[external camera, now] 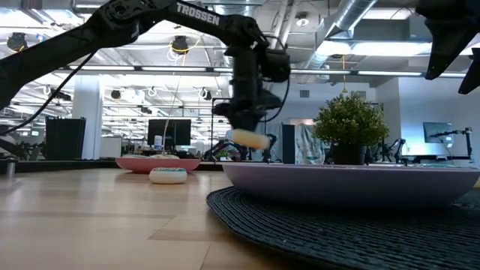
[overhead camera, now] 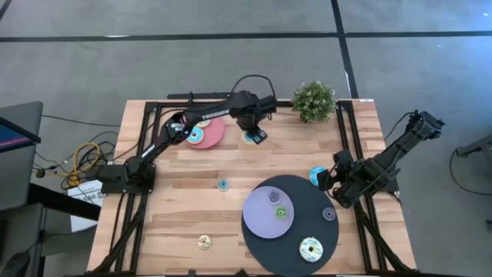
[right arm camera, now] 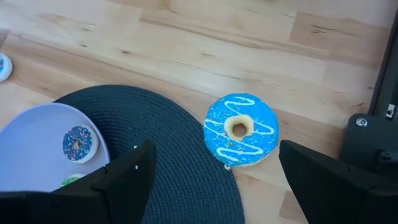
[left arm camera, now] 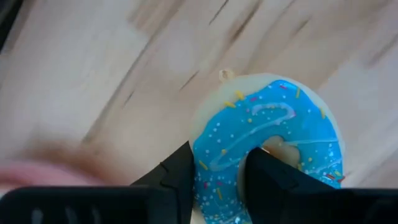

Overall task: Pick & Place donuts
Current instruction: Put the top large blue donut on the pink plate

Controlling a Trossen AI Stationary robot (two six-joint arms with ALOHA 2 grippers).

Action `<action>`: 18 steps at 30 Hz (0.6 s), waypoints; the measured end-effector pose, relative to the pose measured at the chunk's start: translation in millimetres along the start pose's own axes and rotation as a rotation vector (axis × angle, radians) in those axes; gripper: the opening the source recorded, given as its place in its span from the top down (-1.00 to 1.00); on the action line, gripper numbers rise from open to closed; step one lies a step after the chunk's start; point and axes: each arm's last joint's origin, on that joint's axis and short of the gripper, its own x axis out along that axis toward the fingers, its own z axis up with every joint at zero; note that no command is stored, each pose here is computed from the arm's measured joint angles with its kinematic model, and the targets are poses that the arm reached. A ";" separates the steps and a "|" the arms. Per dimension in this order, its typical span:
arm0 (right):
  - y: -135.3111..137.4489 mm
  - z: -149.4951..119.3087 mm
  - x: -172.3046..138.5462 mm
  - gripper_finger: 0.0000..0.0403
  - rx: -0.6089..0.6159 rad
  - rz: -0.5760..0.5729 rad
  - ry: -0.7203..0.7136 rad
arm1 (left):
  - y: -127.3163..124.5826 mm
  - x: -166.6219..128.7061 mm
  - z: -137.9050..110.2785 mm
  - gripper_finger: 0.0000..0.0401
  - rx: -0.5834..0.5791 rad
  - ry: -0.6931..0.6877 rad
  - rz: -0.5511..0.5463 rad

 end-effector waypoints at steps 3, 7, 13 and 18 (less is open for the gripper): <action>1.2 -0.4 0.0 -0.62 0.006 0.011 0.004 | 12.5 6.0 -2.4 0.49 0.000 0.059 0.021; 3.5 -0.4 0.2 -0.62 0.022 0.029 0.010 | 21.5 11.2 -4.5 0.49 0.016 0.085 0.022; 7.1 2.7 2.4 -0.62 0.064 0.043 0.012 | 42.7 -2.5 -20.3 0.49 0.003 0.034 0.007; 8.8 8.3 5.4 -0.62 0.100 0.032 0.005 | 67.2 -0.9 -54.1 0.49 -0.065 -0.094 -0.030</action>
